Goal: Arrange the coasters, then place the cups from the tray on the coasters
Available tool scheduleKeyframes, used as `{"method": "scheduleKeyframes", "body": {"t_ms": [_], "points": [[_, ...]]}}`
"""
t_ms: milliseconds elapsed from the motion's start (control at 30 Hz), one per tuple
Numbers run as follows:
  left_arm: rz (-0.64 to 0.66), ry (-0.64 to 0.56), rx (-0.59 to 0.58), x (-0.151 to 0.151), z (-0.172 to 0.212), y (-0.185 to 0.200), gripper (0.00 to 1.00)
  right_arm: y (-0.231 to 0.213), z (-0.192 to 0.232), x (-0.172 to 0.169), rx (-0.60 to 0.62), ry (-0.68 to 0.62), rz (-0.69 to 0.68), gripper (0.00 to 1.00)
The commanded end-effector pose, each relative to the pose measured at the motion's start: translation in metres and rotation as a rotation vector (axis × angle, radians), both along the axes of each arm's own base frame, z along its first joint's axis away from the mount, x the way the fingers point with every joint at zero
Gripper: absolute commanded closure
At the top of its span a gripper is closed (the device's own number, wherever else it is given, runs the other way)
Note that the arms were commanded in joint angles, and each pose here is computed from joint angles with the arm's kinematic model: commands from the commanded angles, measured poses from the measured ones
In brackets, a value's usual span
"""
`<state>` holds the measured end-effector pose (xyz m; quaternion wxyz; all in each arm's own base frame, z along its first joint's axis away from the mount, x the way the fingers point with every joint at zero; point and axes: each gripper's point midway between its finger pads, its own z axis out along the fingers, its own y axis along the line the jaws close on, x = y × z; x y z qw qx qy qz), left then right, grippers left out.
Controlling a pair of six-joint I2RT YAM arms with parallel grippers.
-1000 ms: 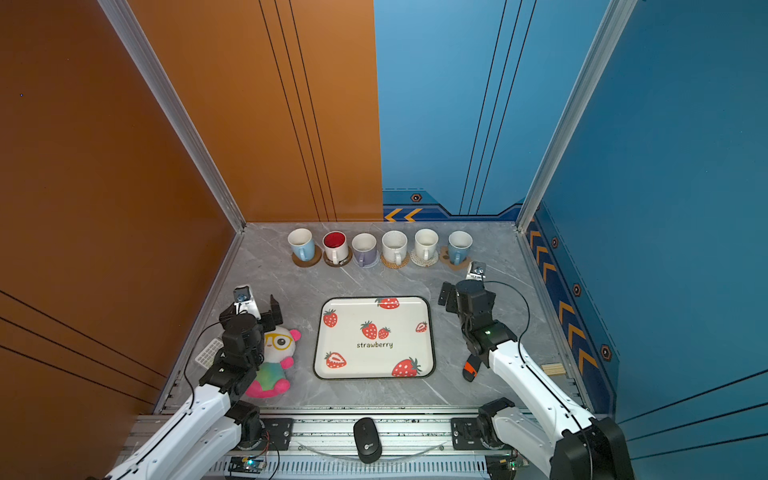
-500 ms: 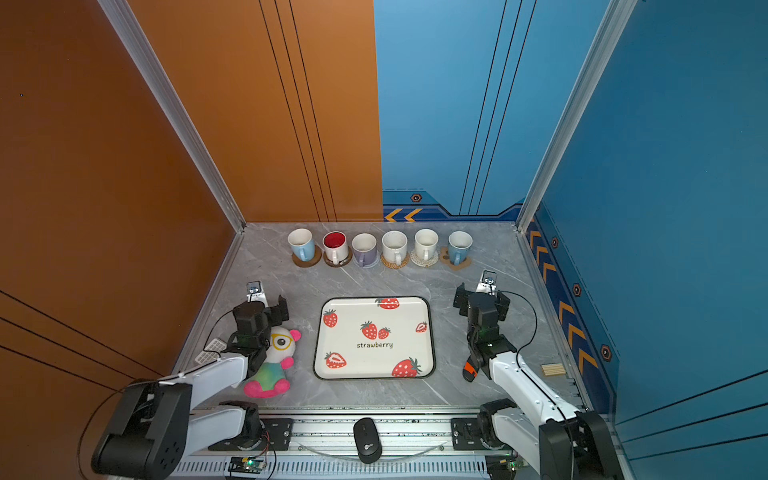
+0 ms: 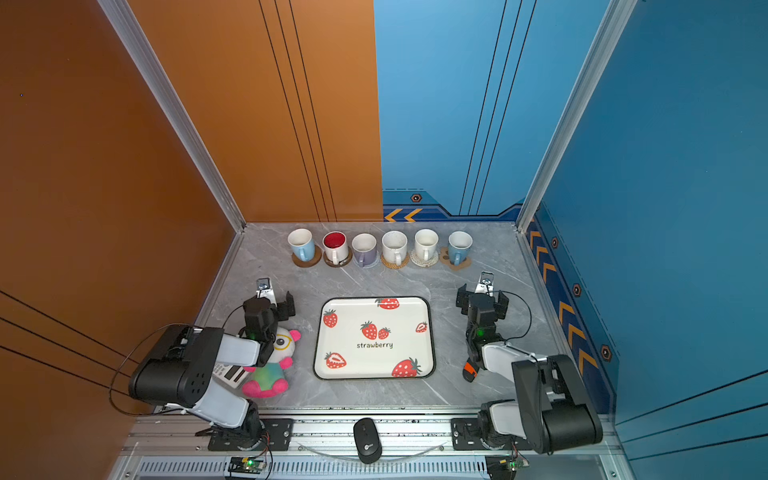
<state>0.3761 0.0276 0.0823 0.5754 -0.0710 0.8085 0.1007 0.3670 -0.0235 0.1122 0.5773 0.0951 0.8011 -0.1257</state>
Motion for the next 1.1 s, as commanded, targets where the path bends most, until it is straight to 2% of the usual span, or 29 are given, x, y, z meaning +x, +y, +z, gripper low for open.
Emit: {"method": "scheduleKeyframes", "body": {"t_ms": [0, 167, 267, 1067], "points": [[-0.042, -0.055, 0.005, 0.009, 0.015, -0.005, 0.02, 0.006, 0.001, 0.011, -0.017, -0.061, 0.051, 0.00], [0.010, -0.039, -0.012, 0.011, 0.014, 0.006, 0.02, 0.005, -0.011, 0.017, 0.062, -0.076, 0.122, 0.00], [0.014, -0.028, -0.019, 0.012, 0.012, 0.007, 0.02, 0.003, -0.019, 0.025, 0.100, 0.005, 0.136, 0.00], [0.013, -0.025, -0.014, 0.011, 0.012, 0.007, 0.02, 0.000, -0.018, 0.025, 0.088, -0.002, 0.108, 0.00]]}}
